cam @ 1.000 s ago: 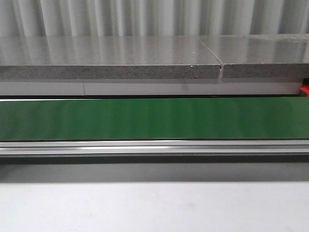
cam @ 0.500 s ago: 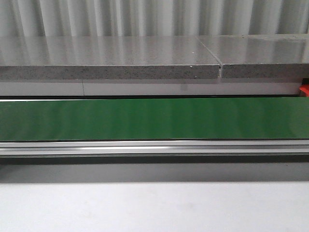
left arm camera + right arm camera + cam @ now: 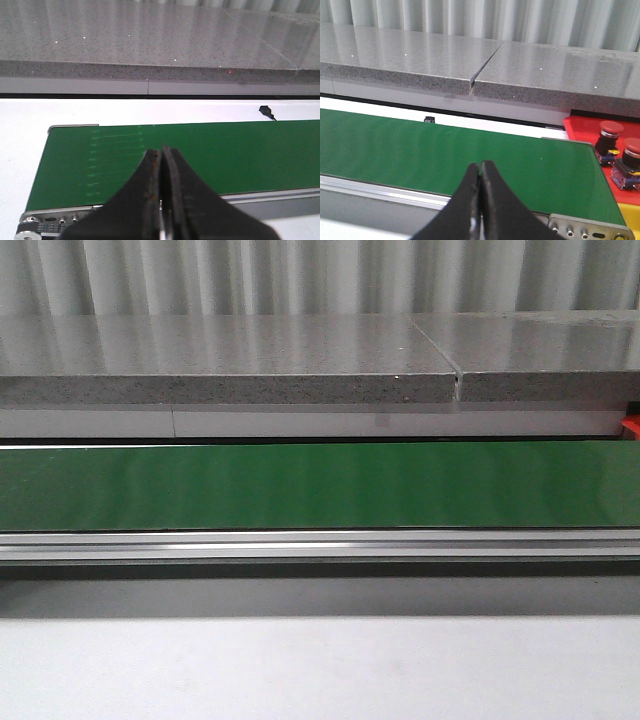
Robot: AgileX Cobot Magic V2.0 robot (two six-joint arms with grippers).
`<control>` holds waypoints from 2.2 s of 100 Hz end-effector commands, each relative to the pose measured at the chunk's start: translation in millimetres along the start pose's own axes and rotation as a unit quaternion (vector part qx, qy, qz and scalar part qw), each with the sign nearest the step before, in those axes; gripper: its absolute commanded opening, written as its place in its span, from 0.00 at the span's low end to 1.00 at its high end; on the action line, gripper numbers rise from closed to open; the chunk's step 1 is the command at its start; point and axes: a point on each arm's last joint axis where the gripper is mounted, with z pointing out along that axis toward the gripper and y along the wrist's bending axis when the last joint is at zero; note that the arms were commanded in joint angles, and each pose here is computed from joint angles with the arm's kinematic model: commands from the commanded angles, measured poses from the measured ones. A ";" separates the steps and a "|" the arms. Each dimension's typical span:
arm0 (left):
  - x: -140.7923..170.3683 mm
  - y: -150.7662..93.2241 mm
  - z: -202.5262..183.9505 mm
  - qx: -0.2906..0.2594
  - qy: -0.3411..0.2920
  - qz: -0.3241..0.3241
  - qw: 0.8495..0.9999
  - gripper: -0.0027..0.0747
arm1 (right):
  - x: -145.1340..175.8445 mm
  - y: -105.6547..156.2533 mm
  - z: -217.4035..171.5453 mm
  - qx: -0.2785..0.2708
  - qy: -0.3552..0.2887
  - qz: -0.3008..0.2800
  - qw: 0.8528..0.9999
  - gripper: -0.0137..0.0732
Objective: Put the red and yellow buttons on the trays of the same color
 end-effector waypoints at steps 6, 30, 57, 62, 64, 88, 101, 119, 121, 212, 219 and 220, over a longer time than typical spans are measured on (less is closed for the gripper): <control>-13.8 -1.5 -1.9 0.007 -0.043 -0.001 0.999 0.01 | -12.1 -1.1 -2.1 0.007 -0.049 -0.003 0.999 0.08; -13.8 -1.5 -1.9 0.007 -0.043 -0.001 0.999 0.01 | -12.1 -1.1 -2.1 0.007 -0.049 -0.003 0.999 0.08; -13.8 -1.5 -1.9 0.007 -0.043 -0.001 0.999 0.01 | -12.1 -1.1 -2.1 0.007 -0.049 -0.003 0.999 0.08; -13.8 -1.5 -1.9 0.007 -0.043 -0.001 0.999 0.01 | -12.1 -1.1 -2.1 0.007 -0.049 -0.003 0.999 0.08; -13.8 -1.5 -1.9 0.007 -0.043 -0.001 0.999 0.01 | -12.1 -1.1 -2.1 0.007 -0.049 -0.003 0.999 0.08; -13.5 -0.4 -2.5 0.000 -0.044 0.011 0.999 0.01 | -12.1 -1.1 -2.1 0.007 -0.049 -0.003 0.999 0.08; -13.8 2.3 -6.0 -0.016 -0.067 0.050 0.996 0.01 | -12.1 -1.1 -2.1 0.007 -0.049 -0.003 0.999 0.08; -0.5 6.7 -10.0 -0.048 -0.123 0.055 0.990 0.01 | -12.1 -1.1 -2.1 0.007 -0.049 -0.003 0.999 0.08; 2.3 7.4 -10.1 -0.053 -0.128 0.054 0.989 0.01 | -12.1 -1.1 -2.1 0.007 -0.049 -0.003 0.999 0.08; 89.9 18.2 10.1 -0.096 -0.166 0.053 0.980 0.01 | -11.9 -1.1 -2.0 0.007 -0.048 -0.003 0.999 0.08; 89.9 18.2 10.1 -0.096 -0.166 0.053 0.980 0.01 | -11.9 -1.1 -2.0 0.007 -0.048 -0.003 0.999 0.08; 89.9 18.2 10.1 -0.096 -0.166 0.053 0.980 0.01 | -11.9 -1.1 -2.0 0.007 -0.048 -0.003 0.999 0.08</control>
